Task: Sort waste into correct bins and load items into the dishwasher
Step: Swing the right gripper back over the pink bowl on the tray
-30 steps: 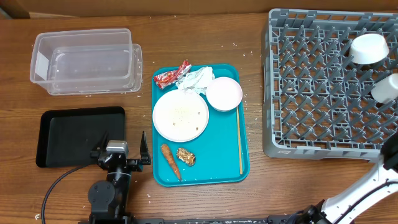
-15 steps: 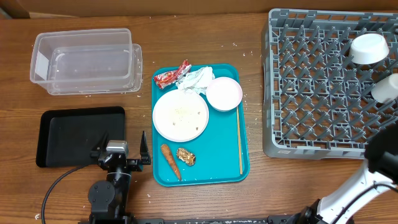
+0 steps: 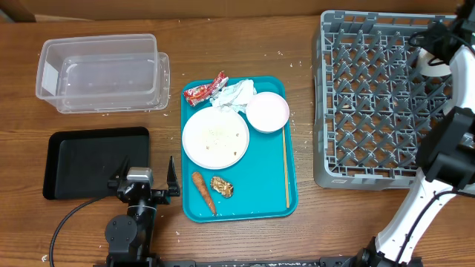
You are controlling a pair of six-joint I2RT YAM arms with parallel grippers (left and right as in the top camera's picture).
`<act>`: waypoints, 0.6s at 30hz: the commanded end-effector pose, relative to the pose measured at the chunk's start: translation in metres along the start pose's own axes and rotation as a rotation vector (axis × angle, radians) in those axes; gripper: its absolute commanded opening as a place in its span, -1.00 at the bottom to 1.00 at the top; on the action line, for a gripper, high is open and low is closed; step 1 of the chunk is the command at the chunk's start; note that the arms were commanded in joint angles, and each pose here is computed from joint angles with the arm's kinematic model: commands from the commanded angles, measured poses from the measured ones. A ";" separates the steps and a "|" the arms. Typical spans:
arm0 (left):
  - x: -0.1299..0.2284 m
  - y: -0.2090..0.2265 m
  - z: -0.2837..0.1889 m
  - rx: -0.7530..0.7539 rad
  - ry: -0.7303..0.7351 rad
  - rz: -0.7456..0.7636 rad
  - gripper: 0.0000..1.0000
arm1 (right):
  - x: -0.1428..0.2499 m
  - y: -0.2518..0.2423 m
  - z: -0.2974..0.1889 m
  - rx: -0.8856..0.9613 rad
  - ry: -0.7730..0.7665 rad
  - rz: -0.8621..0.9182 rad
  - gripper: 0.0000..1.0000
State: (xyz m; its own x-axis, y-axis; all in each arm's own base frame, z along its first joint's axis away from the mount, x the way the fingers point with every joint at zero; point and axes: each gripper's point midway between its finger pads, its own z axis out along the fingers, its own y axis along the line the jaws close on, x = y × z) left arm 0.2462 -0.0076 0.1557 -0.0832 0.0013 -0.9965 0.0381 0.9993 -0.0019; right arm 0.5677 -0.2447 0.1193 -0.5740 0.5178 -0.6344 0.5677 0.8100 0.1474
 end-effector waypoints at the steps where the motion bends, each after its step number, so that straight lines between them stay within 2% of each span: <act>1: 0.000 0.002 0.000 -0.010 -0.006 0.012 1.00 | -0.015 -0.037 -0.010 0.110 -0.034 0.010 -0.92; 11: 0.000 0.002 0.000 -0.010 -0.006 0.012 1.00 | -0.019 -0.069 -0.015 0.162 -0.023 0.038 -0.92; 18: 0.000 0.002 0.000 -0.010 -0.006 0.012 1.00 | -0.047 -0.073 -0.050 0.220 -0.063 0.042 -0.87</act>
State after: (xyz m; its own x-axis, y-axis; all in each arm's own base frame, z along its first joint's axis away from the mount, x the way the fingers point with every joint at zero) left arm 0.2462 -0.0076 0.1557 -0.0832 0.0013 -0.9965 0.0381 0.9993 -0.0019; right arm 0.5164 -0.3062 0.1271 -0.5702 0.5614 -0.5997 0.6966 0.7174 0.0093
